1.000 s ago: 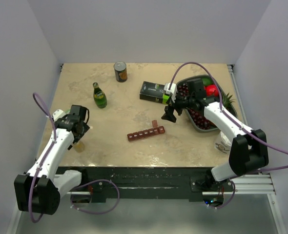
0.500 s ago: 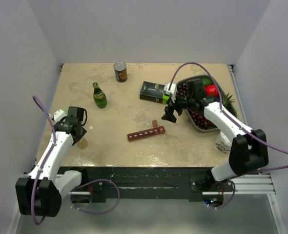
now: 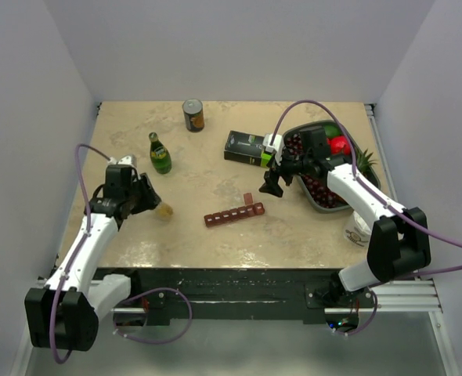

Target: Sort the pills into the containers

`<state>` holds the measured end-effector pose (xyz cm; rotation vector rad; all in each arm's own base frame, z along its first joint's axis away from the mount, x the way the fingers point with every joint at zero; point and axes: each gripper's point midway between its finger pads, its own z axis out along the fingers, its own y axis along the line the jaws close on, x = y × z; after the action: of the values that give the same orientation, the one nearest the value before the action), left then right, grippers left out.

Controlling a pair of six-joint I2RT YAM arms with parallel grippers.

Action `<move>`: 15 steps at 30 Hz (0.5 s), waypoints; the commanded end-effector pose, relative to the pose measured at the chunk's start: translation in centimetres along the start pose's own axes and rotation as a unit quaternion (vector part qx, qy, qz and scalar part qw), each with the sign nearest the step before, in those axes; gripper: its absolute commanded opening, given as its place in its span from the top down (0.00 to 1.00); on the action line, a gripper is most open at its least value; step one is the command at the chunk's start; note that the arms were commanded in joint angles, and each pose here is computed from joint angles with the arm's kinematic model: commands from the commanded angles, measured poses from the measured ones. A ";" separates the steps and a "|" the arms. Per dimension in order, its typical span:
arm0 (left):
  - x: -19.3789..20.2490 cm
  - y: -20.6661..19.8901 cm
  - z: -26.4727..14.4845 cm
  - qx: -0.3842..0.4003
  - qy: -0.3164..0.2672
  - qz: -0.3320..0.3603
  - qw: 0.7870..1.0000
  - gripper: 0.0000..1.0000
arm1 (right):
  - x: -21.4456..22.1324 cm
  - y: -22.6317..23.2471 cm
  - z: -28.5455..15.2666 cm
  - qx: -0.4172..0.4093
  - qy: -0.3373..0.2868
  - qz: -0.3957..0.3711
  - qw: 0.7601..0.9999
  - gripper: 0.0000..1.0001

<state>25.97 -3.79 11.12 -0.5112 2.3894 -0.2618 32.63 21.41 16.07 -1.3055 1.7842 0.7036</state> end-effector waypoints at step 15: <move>-0.6 -12.8 4.9 0.125 0.059 0.287 0.948 0.99 | 1.7 0.4 1.3 -0.022 0.020 -0.004 1.000 0.02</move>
<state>31.67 -14.66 10.48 0.2391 2.5031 -0.4021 32.64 21.47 14.32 -1.3304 1.8156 0.7194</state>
